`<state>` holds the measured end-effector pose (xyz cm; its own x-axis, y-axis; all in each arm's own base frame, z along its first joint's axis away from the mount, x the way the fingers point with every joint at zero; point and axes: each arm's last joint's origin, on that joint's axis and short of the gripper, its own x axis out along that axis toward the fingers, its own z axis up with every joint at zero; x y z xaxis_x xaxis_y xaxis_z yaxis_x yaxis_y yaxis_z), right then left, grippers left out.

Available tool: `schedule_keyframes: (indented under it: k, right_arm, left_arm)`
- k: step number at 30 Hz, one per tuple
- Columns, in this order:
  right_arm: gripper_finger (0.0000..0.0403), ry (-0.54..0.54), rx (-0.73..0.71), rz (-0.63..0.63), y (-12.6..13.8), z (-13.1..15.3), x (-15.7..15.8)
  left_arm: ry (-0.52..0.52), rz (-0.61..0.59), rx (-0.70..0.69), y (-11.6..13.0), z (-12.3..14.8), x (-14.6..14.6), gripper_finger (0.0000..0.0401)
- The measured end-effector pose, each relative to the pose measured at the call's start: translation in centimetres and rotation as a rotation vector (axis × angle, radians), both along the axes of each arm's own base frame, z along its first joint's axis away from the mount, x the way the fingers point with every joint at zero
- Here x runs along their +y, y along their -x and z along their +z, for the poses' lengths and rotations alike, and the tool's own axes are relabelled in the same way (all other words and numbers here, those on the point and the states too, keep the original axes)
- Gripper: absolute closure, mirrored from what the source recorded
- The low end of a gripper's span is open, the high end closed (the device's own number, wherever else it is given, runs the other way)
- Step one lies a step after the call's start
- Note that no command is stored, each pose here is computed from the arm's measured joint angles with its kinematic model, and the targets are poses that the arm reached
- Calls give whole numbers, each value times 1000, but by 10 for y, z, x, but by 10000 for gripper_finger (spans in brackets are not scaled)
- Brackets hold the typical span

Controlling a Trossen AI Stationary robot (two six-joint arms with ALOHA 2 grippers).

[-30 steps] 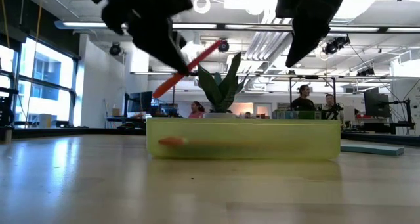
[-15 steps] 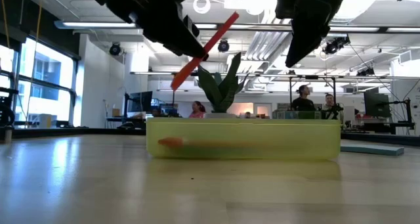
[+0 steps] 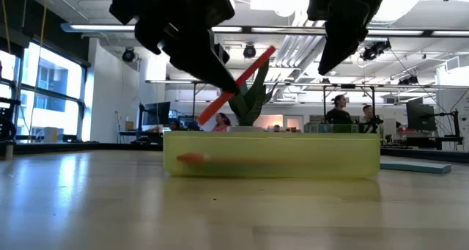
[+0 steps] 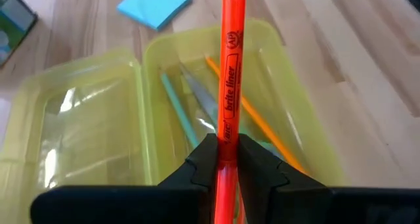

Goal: Pack school essentials
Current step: Put the orange pen into the yellow supply box

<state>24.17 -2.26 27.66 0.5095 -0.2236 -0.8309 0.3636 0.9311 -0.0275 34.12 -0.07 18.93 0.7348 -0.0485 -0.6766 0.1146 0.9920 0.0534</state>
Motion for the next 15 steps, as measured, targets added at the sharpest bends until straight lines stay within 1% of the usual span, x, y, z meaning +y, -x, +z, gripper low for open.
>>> schedule_keyframes:
  k: [5, 8, 10, 15]
  right_arm:
    - [284, -4, -2, -7, 0, 0, 0]
    - [284, -11, -5, -15, 0, 0, 1]
    - [284, -17, -7, -19, 0, 0, 2]
    - [284, -29, -12, -10, -1, 0, 9]
  left_arm:
    - [20, 45, 30, -1, -7, 9, 367]
    - [63, 87, 41, -2, -10, 13, 366]
    - [87, 85, 45, -1, -11, 15, 366]
    - [97, 102, 46, -1, -11, 18, 366]
